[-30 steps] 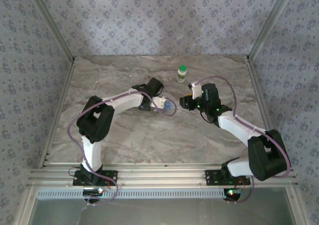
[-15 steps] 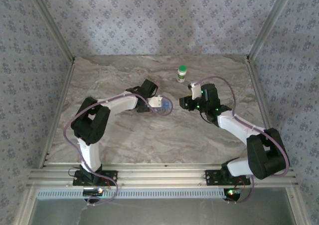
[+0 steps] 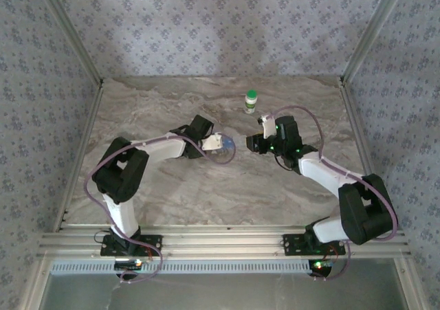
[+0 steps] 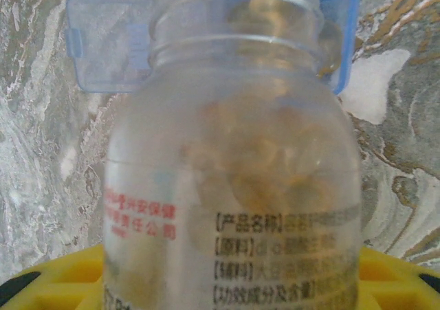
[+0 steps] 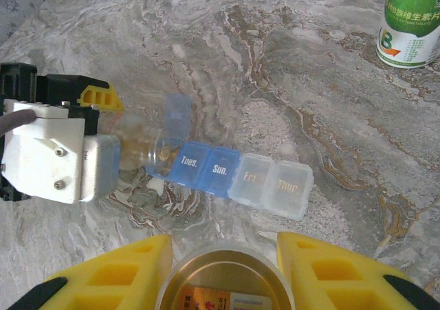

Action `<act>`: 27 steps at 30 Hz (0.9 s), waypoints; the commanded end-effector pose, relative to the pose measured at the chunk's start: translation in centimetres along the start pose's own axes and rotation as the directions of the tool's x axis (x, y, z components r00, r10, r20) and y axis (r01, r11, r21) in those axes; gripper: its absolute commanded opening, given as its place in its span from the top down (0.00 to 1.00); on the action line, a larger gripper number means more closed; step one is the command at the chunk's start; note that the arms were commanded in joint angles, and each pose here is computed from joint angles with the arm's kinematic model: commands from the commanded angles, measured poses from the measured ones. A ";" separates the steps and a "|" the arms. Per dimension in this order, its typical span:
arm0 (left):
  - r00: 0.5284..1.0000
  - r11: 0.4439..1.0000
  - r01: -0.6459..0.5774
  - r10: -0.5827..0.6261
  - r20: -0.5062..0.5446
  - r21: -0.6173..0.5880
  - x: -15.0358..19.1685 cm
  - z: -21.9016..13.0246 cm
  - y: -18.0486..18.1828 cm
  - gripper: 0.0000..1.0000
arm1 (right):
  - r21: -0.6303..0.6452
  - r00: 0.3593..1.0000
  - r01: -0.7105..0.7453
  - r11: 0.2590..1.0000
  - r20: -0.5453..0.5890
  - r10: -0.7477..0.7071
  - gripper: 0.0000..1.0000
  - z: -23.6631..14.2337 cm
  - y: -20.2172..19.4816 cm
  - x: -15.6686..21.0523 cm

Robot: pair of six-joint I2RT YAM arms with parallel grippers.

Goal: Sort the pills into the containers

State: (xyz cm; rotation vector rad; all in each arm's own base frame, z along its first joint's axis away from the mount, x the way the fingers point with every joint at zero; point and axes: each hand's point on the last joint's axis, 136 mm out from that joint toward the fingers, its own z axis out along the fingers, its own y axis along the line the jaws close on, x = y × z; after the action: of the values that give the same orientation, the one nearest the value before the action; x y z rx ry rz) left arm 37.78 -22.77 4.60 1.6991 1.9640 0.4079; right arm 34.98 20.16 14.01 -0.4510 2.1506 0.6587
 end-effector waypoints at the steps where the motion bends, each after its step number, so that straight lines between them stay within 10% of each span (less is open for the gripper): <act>1: 0.997 0.997 0.062 -0.060 0.055 -0.038 -0.4 -1.0 1.0 0.96 | 0.008 1.000 0.024 1.000 0.006 -0.025 1.00 0.2 0.1 -0.9; 27: 0.885 0.930 0.350 -0.288 0.365 -0.115 -1.8 -4.7 1.6 0.97 | 0.003 0.996 0.074 0.997 -0.040 -0.074 1.00 1.3 0.7 -0.2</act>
State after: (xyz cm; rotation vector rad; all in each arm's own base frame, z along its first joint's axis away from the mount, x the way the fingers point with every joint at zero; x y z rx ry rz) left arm 36.09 -22.14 5.89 1.3508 1.9372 0.2636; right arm 35.16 21.04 13.05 -0.5138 2.1724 0.6170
